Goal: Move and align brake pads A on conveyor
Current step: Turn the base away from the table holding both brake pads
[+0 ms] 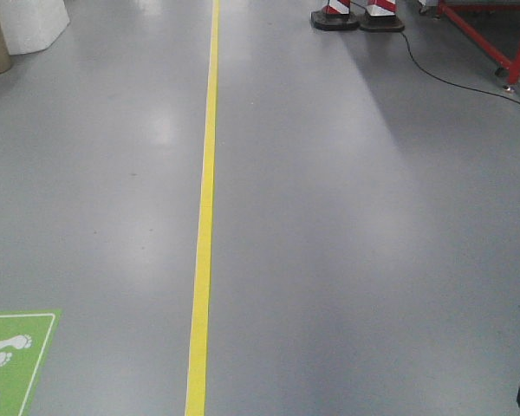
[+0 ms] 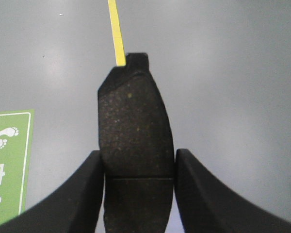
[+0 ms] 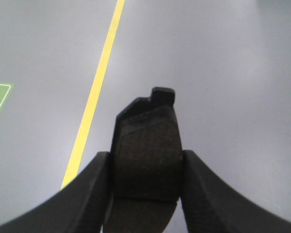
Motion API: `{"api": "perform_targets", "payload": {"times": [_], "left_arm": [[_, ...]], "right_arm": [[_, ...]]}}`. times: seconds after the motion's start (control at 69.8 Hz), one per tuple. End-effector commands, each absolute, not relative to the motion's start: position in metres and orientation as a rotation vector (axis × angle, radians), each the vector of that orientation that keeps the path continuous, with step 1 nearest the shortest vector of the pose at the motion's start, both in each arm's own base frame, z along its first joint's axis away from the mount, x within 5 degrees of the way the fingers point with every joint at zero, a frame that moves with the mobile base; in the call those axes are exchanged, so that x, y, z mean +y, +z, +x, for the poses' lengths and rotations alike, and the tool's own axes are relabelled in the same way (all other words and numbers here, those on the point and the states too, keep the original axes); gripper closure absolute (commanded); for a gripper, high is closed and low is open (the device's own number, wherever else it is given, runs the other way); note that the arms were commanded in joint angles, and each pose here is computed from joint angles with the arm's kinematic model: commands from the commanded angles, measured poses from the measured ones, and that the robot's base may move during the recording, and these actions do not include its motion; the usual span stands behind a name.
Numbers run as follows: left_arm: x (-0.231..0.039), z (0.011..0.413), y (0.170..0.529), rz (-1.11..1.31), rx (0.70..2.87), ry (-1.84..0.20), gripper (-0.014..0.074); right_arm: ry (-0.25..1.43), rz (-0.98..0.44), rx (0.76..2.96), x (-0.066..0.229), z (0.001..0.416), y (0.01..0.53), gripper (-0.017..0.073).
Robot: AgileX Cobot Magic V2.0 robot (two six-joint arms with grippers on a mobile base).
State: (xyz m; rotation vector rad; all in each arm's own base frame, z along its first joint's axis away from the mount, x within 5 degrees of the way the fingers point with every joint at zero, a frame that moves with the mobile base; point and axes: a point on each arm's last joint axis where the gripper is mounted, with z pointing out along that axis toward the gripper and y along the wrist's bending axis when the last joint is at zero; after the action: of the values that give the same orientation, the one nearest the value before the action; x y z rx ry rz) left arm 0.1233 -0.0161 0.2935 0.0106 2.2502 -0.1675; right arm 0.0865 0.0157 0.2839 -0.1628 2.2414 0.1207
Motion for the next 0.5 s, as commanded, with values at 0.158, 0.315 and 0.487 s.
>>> {"api": "perform_targets", "payload": {"times": [0.158, 0.315, 0.487], "left_arm": [[-0.0170, 0.1282, 0.3091, -0.006, 2.142, -0.190, 0.0601], [-0.0170, 0.1282, 0.3091, -0.006, 2.142, -0.190, 0.0601], [-0.0170, 0.1282, 0.3091, -0.006, 2.142, -0.190, 0.0601]], "right_arm": [[0.123, -0.152, 2.134, 0.0158, 0.0909, 0.2993, 0.0561], [0.122, -0.153, 2.136, 0.0158, 0.0908, 0.2992, 0.0561], [0.122, -0.154, 2.150, 0.0157, 0.0901, 0.2981, 0.0561]]}}
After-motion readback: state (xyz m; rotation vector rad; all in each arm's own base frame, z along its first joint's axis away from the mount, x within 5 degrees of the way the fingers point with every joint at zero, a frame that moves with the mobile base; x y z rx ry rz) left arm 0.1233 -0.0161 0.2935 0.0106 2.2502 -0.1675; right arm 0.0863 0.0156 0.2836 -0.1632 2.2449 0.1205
